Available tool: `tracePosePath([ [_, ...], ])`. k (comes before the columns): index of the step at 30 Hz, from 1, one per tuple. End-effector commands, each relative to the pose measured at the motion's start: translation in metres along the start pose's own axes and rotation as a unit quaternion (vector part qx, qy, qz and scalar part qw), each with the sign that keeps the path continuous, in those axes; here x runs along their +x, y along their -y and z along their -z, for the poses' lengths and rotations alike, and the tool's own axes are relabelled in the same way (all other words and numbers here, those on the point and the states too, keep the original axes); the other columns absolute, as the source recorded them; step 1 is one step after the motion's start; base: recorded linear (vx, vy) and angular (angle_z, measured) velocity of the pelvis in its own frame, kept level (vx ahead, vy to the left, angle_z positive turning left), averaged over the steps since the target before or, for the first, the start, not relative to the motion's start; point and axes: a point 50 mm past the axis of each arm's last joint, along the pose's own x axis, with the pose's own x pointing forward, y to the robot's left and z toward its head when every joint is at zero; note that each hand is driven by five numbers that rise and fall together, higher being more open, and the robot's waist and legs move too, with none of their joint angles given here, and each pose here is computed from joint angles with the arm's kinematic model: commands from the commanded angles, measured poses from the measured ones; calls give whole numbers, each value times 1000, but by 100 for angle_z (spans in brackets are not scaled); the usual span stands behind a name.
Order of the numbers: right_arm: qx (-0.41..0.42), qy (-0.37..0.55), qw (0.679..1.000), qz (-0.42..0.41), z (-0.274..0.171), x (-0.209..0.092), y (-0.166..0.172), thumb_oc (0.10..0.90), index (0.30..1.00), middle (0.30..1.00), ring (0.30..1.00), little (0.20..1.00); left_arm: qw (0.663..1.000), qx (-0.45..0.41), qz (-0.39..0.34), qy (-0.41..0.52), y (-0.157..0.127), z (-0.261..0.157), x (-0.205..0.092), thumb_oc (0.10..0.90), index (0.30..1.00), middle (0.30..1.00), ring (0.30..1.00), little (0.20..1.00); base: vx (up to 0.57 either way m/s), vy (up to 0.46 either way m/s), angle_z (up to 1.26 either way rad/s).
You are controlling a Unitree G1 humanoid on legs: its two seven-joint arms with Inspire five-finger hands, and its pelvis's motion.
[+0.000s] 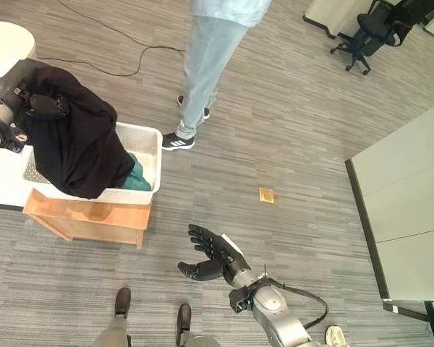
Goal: Pick up bed clothes into laundry basket.
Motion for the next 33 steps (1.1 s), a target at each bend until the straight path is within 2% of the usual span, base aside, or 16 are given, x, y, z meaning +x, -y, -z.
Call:
tracePosePath([
  [1,-33,71,997,2,-29,-1,13,800,900,900,900,900,982,-13,-114,151,-66,-88,8,400,300,300,300,300,54,14,0],
  [14,-36,55,998,3,-23,-3,15,800,900,900,900,900,975,14,-129,181,-75,-111,7,400,300,300,300,300,23,9,-1],
  [27,-44,56,997,6,-24,-4,18,800,900,900,900,900,982,10,-124,144,-67,-96,14,400,300,300,300,300,-18,-11,0],
  [33,-51,51,997,12,-23,-4,21,800,900,900,900,900,983,35,-145,111,-86,-93,15,400,300,300,300,300,-53,-38,-9],
])
